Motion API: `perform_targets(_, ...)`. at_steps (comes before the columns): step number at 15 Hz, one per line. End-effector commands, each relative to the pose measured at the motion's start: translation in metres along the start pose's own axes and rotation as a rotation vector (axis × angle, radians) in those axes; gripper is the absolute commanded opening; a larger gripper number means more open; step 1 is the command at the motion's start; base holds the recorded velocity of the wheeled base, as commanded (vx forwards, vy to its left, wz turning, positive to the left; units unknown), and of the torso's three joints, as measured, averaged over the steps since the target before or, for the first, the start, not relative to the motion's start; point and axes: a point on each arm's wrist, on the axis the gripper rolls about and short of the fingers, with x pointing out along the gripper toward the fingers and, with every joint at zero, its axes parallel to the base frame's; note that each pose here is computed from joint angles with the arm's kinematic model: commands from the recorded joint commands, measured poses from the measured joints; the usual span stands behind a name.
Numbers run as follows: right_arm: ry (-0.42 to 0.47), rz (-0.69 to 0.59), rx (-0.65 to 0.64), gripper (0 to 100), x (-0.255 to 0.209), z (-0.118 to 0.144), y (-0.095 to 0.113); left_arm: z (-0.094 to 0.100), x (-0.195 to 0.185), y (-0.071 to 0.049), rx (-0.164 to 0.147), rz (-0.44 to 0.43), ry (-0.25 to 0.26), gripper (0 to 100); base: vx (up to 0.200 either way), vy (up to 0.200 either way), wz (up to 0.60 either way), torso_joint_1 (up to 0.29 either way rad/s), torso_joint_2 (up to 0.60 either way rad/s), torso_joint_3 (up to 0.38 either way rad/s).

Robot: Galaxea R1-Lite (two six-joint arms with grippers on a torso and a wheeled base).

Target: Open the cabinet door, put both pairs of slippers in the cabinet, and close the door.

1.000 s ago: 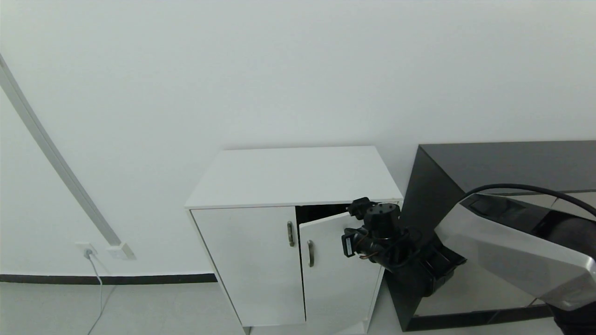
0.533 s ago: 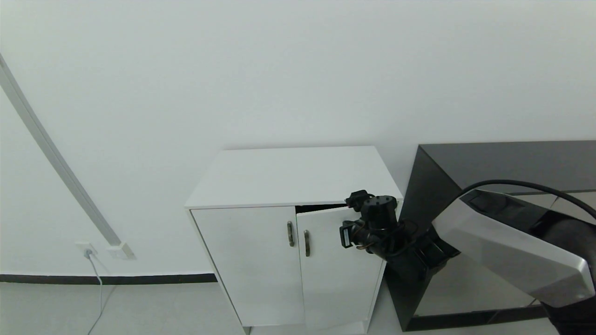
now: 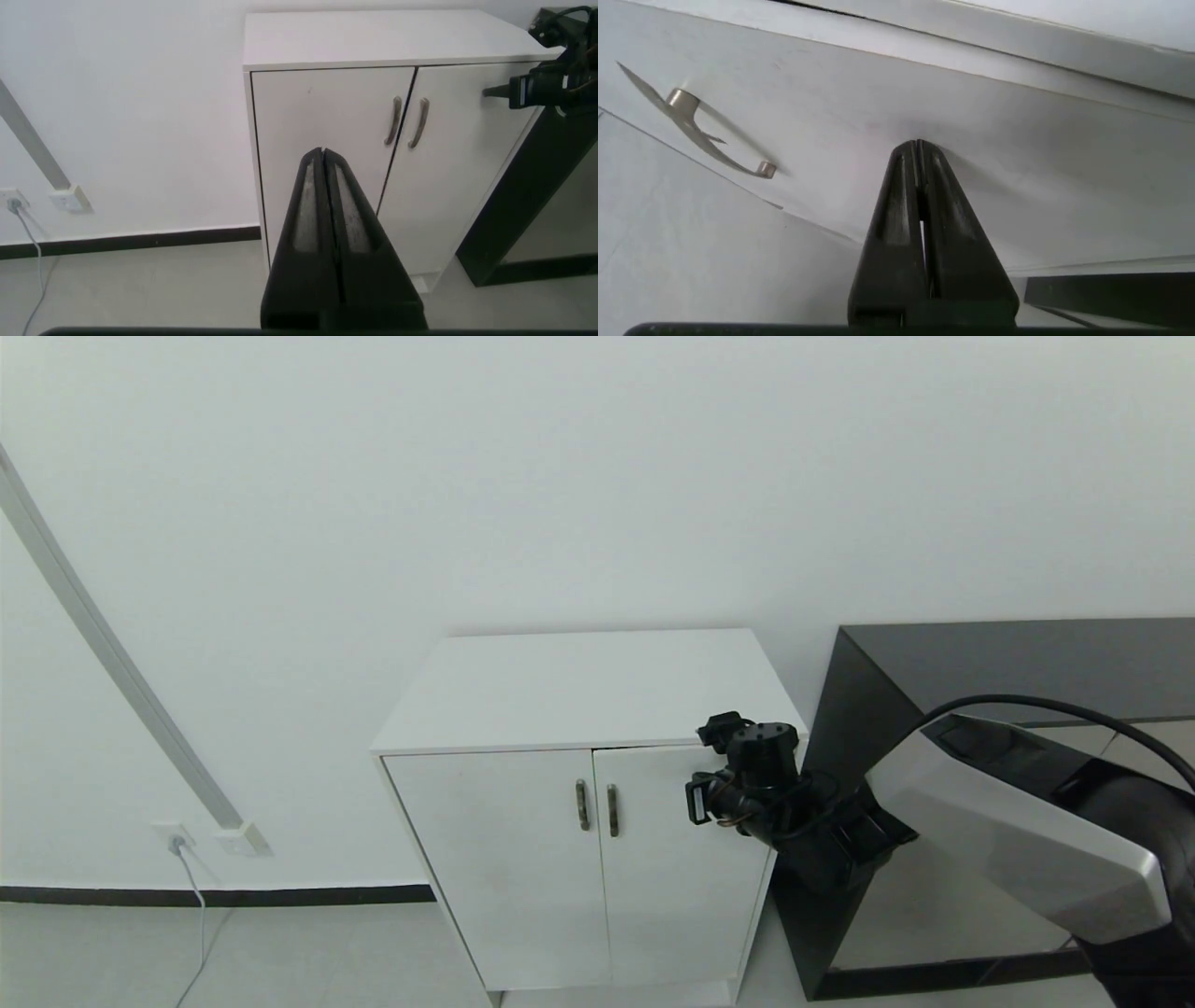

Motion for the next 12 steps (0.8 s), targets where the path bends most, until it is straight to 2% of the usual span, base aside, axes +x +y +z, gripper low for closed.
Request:
perform_targets(1,0.003,-0.005,-0.001,0,0.0024,-0.001,-0.0012,0.0,0.0001,0.0,0.0,0.001,0.002,0,0.0,0.0,0.0,0.0,0.0,0.0)
perform_targets(12,-0.01,-0.007,0.003,0,0.0057,0.0055,-0.001,0.0001,0.0001,0.0,0.0,0.001,0.0,0,0.0,0.0,0.0,0.0,0.0,0.0)
